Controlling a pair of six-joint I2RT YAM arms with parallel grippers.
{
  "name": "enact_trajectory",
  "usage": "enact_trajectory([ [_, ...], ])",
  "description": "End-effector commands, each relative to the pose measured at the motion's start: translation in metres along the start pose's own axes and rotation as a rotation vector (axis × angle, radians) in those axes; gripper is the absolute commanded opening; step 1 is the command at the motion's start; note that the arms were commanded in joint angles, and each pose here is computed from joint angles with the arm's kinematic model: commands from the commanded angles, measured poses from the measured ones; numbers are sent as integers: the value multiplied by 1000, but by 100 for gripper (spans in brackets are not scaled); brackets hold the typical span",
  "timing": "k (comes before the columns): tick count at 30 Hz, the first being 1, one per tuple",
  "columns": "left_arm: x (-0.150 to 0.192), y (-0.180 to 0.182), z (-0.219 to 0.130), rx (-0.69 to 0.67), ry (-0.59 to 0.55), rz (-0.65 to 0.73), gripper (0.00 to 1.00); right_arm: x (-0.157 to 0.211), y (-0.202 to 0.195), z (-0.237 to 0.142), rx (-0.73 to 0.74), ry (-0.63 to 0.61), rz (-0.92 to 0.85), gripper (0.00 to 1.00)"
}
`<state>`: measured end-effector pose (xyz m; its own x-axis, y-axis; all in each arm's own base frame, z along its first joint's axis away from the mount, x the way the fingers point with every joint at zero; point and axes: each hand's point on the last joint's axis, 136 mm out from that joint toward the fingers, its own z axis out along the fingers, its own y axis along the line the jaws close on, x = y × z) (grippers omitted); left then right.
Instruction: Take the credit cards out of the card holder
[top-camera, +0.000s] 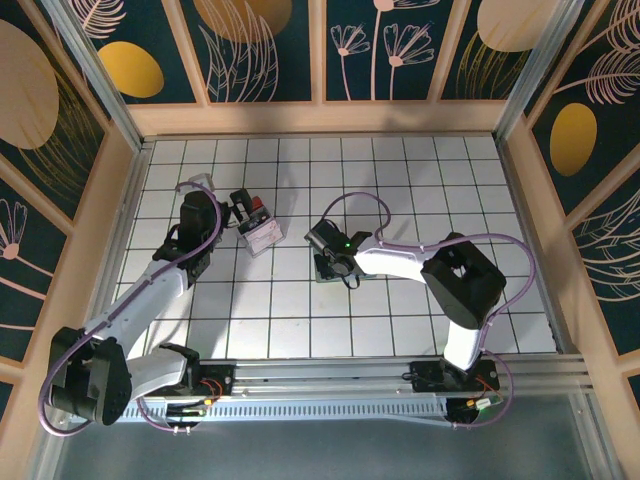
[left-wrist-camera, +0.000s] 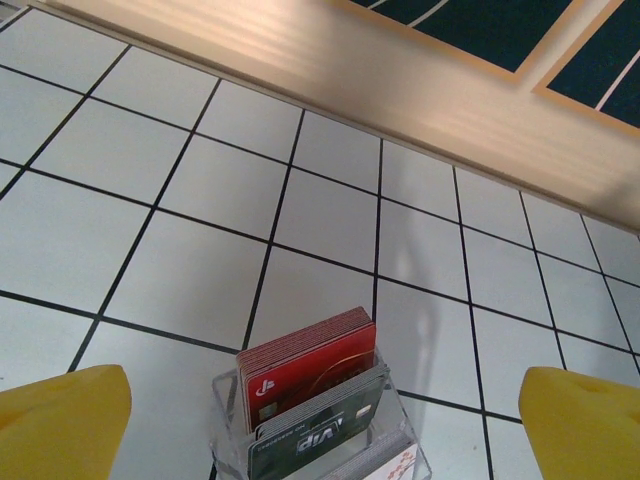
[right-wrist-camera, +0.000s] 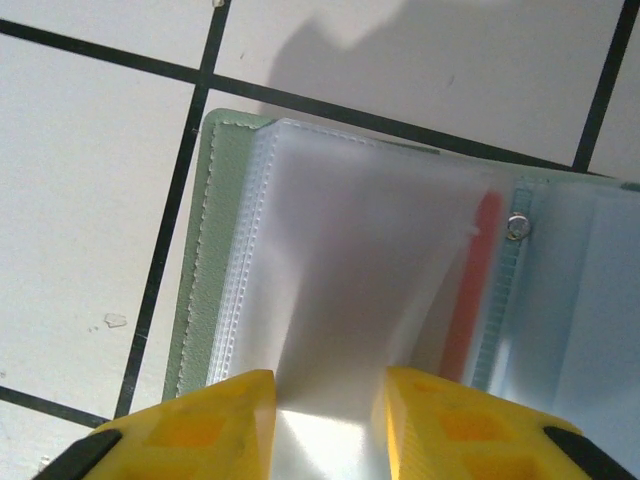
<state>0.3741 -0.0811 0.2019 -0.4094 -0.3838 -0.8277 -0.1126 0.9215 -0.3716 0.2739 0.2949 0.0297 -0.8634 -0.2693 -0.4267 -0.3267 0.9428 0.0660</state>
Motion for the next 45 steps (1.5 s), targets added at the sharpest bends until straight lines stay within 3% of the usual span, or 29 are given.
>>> enact_trajectory([
  [1,-9,-1,-6,11,-35,5,99,6,-4,1,30,20,-6,29],
  [4,-9,-4,-7,27,-30,11,99,4,-5,-1,28,13,1,21],
  [8,-6,-8,-8,53,-16,15,99,2,-2,-5,13,9,8,22],
  [18,-2,-8,-10,75,-15,-15,99,-2,6,-14,-19,-11,6,51],
  [28,-1,-9,-9,77,-9,-14,99,11,3,-1,-5,30,0,58],
  [41,-5,-13,-11,91,-16,-17,99,33,-8,13,20,93,0,51],
  [45,-5,-12,-12,90,-15,-14,99,33,-11,15,37,93,4,42],
])
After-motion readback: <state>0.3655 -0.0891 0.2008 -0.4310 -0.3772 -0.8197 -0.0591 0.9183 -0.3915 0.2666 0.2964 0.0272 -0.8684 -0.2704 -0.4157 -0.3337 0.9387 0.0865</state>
